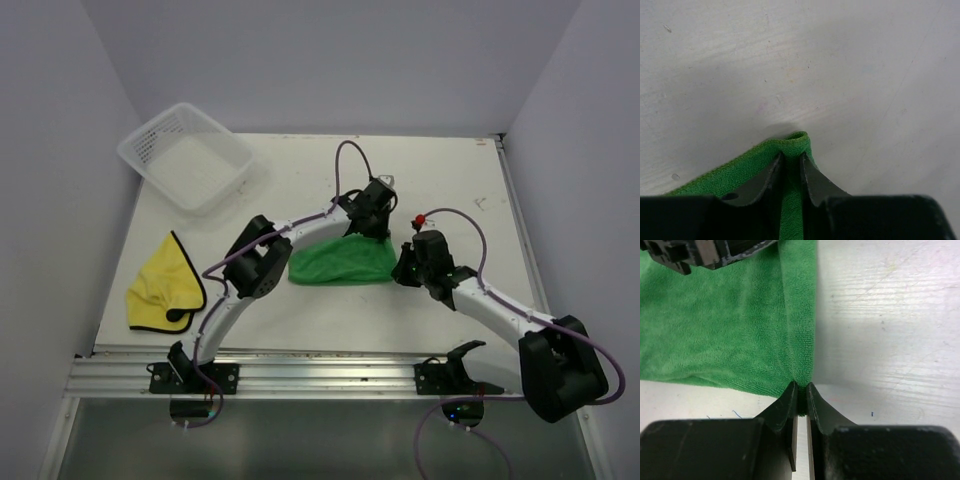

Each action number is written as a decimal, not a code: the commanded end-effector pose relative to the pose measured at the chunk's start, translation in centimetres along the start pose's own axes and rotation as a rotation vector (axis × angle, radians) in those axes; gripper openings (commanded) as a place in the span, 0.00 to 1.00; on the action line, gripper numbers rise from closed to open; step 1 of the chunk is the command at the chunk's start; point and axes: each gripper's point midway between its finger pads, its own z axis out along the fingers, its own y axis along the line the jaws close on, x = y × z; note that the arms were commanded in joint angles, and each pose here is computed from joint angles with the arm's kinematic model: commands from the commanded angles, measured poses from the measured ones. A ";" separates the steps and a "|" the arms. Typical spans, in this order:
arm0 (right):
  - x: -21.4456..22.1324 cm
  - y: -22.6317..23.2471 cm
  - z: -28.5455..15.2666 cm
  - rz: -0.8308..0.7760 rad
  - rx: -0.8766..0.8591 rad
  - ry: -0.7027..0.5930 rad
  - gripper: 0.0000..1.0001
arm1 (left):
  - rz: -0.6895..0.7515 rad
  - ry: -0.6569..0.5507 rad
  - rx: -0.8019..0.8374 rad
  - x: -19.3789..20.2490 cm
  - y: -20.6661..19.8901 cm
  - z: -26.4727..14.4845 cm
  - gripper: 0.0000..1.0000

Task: Roll the towels
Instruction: Roll the towel

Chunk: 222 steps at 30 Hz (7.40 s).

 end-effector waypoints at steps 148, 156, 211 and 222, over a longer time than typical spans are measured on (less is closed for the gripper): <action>4.4 9.3 3.3 -1.149 0.561 0.003 0.00 | 0.155 -0.030 0.033 4.7 8.8 -8.9 0.00; 4.8 9.1 3.7 -1.153 0.560 0.007 0.00 | 0.183 -0.149 0.065 -1.5 7.5 -12.5 0.21; 5.8 8.2 4.8 -1.154 0.590 0.072 0.00 | 0.092 -0.007 0.595 5.0 3.0 -7.3 0.17; 5.6 8.2 4.4 -1.147 0.592 0.078 0.01 | 0.118 -0.015 0.398 5.2 6.5 -5.1 0.15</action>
